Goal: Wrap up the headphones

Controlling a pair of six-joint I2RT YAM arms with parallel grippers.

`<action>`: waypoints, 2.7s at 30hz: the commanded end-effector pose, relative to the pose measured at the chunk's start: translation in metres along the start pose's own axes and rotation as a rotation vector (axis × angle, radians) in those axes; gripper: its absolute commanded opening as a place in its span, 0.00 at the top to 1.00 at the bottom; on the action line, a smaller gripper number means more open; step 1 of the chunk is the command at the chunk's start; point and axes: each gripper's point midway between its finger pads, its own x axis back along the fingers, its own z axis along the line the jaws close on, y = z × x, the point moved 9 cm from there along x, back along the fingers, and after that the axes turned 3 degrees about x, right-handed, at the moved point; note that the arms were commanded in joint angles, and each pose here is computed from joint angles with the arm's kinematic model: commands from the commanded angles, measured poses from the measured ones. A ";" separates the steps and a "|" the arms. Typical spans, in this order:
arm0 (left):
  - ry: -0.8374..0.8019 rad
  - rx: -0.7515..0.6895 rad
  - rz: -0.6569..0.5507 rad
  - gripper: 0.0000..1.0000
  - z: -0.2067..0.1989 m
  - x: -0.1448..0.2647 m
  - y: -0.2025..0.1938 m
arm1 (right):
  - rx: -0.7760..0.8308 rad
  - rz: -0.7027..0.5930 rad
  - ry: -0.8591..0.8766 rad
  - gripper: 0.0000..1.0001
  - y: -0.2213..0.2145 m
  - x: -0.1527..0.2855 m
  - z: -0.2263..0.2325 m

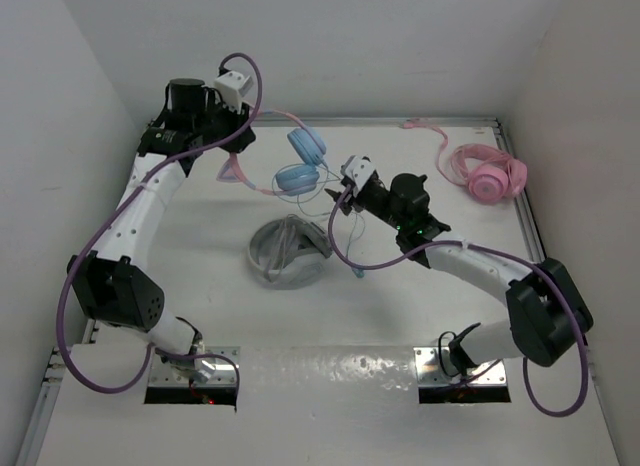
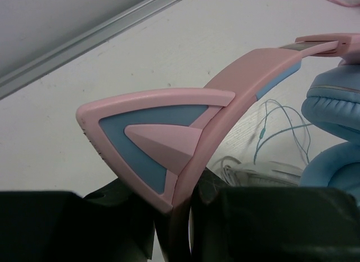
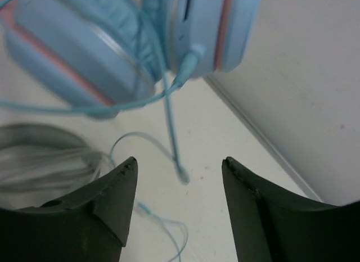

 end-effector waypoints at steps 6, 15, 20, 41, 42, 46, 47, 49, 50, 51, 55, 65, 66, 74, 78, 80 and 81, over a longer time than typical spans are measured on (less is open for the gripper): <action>-0.053 -0.042 -0.119 1.00 -0.015 0.028 0.025 | -0.017 -0.200 -0.192 1.00 0.040 -0.034 -0.042; 0.285 -0.077 -0.115 1.00 0.021 0.010 0.016 | 0.071 -0.111 -0.338 1.00 0.056 0.012 -0.063; 0.331 -0.070 -0.101 1.00 0.026 -0.004 0.013 | 0.068 -0.145 -0.253 1.00 0.087 0.023 -0.057; -0.005 -0.417 0.048 1.00 -0.052 -0.028 -0.019 | 0.109 -0.072 -0.314 1.00 0.155 -0.061 -0.105; -0.032 -0.420 0.046 1.00 -0.057 -0.027 -0.020 | 0.106 -0.066 -0.323 1.00 0.156 -0.065 -0.108; -0.140 -0.391 -0.002 1.00 -0.070 -0.013 -0.011 | 0.026 -0.004 -0.394 1.00 0.137 -0.074 -0.132; -0.154 -0.375 -0.003 1.00 -0.072 -0.009 -0.009 | -0.046 -0.021 -0.403 1.00 0.133 -0.073 -0.137; -0.203 -0.350 -0.016 1.00 -0.078 -0.004 -0.004 | -0.111 -0.020 -0.438 1.00 0.120 -0.069 -0.153; -0.228 -0.343 -0.007 1.00 -0.081 -0.003 -0.005 | -0.140 -0.018 -0.435 1.00 0.115 -0.073 -0.155; -0.277 -0.333 -0.019 1.00 -0.086 -0.001 -0.002 | -0.144 -0.009 -0.437 1.00 0.111 -0.074 -0.157; -0.336 -0.307 -0.021 1.00 -0.091 -0.001 -0.001 | -0.169 0.002 -0.415 1.00 0.105 -0.090 -0.158; -0.378 -0.274 -0.020 1.00 -0.094 -0.017 0.013 | -0.239 -0.012 -0.389 1.00 0.097 -0.131 -0.169; -0.383 -0.277 -0.030 1.00 -0.095 -0.015 0.016 | -0.241 -0.007 -0.389 1.00 0.095 -0.133 -0.169; -0.399 -0.254 -0.014 1.00 -0.094 -0.030 0.023 | -0.284 0.008 -0.375 1.00 0.084 -0.141 -0.172; -0.461 -0.262 -0.031 1.00 -0.100 -0.012 0.036 | -0.353 0.031 -0.335 1.00 0.058 -0.138 -0.178; -0.479 -0.266 -0.056 1.00 -0.103 0.003 0.049 | -0.422 0.030 -0.234 0.99 0.032 -0.134 -0.174; -0.483 -0.267 -0.065 1.00 -0.105 0.007 0.053 | -0.440 0.024 -0.182 0.95 0.026 -0.133 -0.170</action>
